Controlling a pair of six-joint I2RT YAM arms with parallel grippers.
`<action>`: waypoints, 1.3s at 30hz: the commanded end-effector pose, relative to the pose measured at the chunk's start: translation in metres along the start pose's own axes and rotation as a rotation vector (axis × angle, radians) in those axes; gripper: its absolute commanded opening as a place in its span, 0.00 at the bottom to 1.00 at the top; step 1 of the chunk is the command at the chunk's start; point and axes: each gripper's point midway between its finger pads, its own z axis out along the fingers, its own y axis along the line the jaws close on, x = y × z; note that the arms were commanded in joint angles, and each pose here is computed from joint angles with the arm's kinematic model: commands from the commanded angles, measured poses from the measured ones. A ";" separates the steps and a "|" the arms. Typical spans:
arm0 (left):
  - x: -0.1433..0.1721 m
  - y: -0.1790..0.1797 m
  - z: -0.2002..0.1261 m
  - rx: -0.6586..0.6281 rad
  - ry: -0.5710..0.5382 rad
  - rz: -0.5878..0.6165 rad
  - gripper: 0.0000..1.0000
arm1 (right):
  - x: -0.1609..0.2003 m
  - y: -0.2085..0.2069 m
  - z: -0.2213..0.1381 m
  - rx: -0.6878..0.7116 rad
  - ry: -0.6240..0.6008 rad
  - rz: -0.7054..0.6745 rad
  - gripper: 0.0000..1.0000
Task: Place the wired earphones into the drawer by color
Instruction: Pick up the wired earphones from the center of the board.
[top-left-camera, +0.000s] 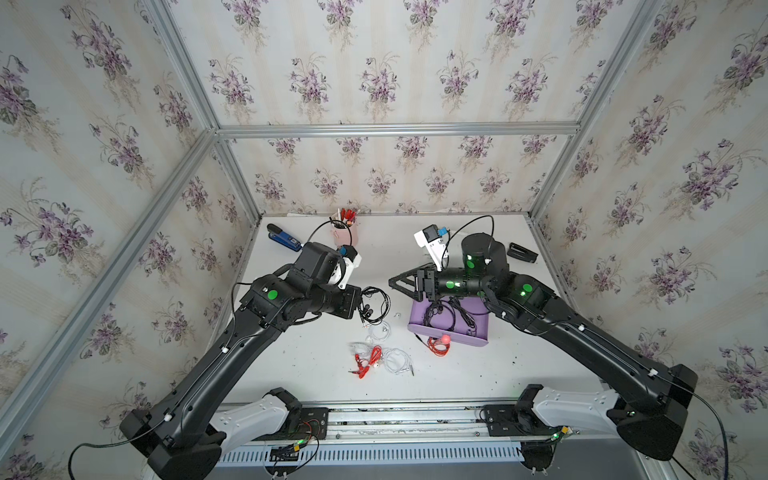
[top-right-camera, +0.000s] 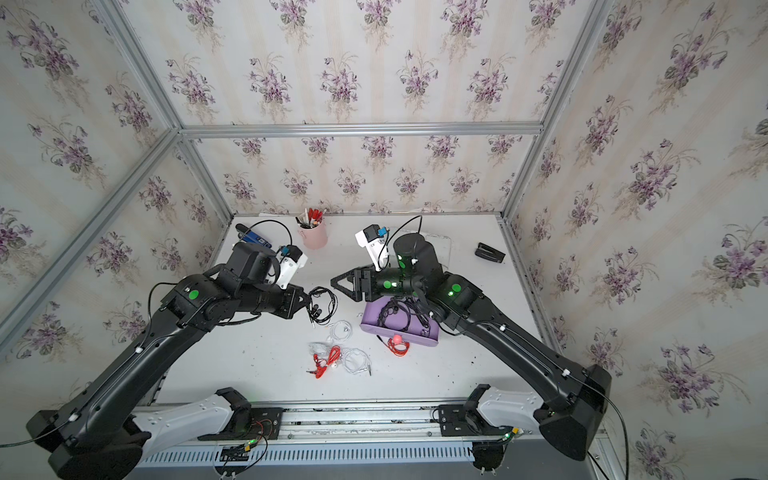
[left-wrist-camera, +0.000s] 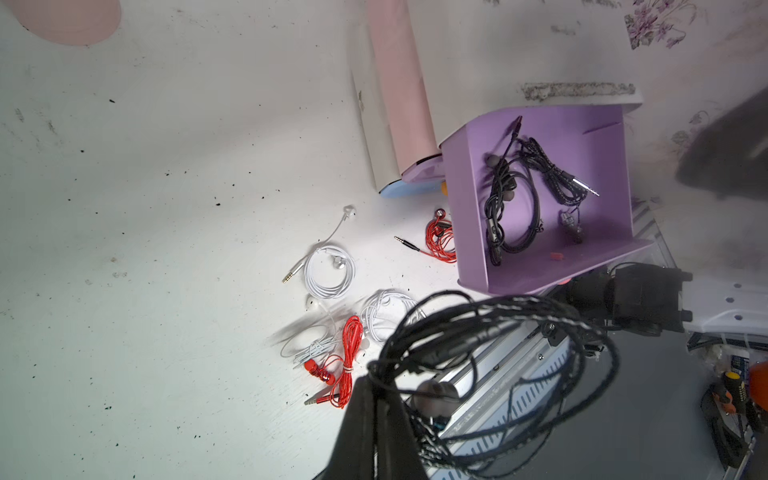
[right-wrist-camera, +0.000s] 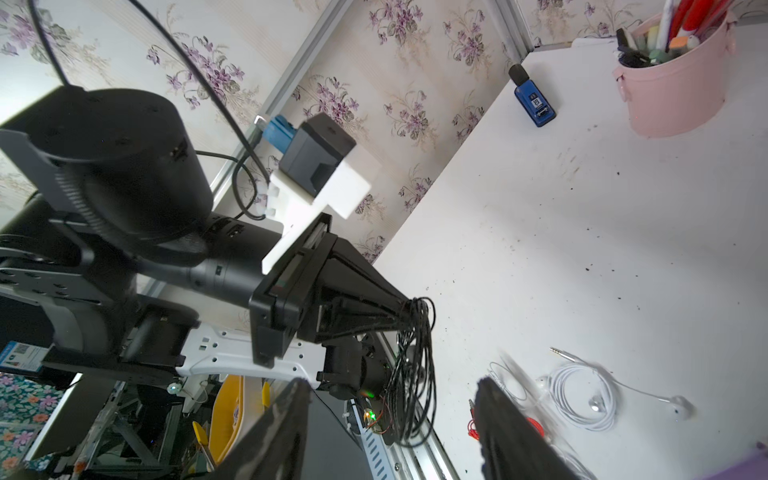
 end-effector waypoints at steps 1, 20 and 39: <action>-0.004 -0.004 0.001 -0.002 -0.010 0.014 0.00 | 0.002 0.001 0.010 -0.005 0.013 -0.043 0.66; -0.005 -0.010 0.007 0.000 -0.002 0.038 0.00 | 0.033 -0.023 0.037 0.043 0.110 -0.010 0.37; -0.011 -0.017 0.007 0.042 -0.033 0.039 0.58 | 0.029 -0.017 0.023 0.053 0.065 0.023 0.00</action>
